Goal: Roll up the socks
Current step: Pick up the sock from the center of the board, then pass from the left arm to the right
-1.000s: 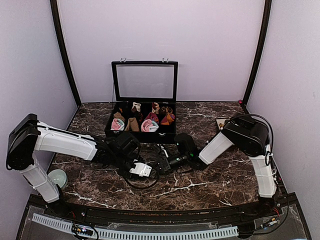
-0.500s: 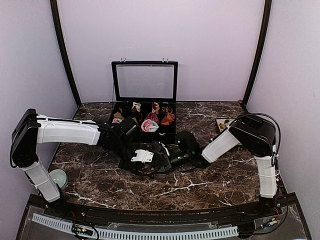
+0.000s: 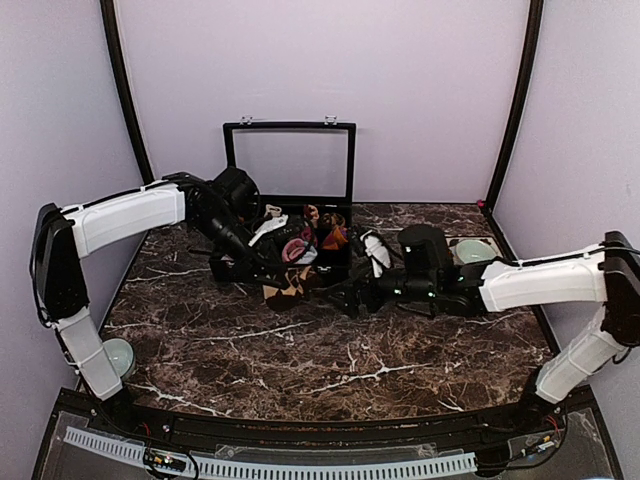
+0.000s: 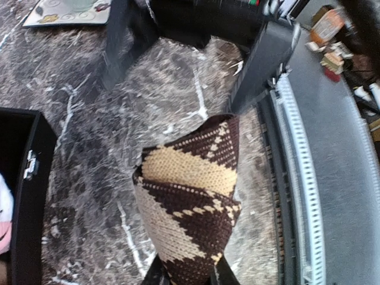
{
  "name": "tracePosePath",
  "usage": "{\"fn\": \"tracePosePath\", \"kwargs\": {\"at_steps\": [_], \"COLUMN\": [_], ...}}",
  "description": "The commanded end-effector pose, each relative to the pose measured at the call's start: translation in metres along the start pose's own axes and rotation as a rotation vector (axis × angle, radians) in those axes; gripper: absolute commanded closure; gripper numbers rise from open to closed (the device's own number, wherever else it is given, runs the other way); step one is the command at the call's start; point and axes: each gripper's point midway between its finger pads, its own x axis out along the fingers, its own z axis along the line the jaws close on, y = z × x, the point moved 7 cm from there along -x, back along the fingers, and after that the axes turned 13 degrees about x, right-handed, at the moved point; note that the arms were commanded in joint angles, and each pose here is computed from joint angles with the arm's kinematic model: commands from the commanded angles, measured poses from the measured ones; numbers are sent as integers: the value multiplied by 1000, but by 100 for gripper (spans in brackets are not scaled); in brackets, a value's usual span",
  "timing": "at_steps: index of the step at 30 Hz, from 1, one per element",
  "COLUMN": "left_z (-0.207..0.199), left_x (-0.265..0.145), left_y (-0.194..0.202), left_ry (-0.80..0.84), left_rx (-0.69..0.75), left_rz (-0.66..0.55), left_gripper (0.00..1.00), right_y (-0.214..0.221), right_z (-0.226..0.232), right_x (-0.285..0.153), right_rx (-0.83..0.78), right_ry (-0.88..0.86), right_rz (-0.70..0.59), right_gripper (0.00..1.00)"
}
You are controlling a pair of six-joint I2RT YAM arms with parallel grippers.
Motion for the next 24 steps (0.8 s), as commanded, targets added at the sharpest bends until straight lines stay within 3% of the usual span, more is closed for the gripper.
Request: {"fn": "tracePosePath", "kwargs": {"at_steps": [1, 5, 9, 17, 21, 24], "left_z": [-16, -17, -18, -19, -22, -26], "left_x": [-11, -19, -24, -24, -25, -27], "left_y": [-7, -16, -23, -22, -23, -22], "left_ry": [165, 167, 162, 170, 187, 189], "left_rx": [-133, -123, -117, -128, -127, -113], "left_rz": [-103, -142, -161, -153, -156, -150], "left_gripper": [100, 100, 100, 100, 100, 99], "right_y": [-45, -52, -60, -52, -45, -44], "right_z": [-5, 13, 33, 88, 89, 85], "right_x": [-43, -64, -44, -26, 5, 11], "right_rx": [-88, -13, -153, -320, -342, -327], "right_ry": [253, -74, -62, -266, -195, -179], "right_rz": [-307, -451, -339, -268, -164, -186], "right_gripper": [1, 1, 1, 2, 8, 15]}}
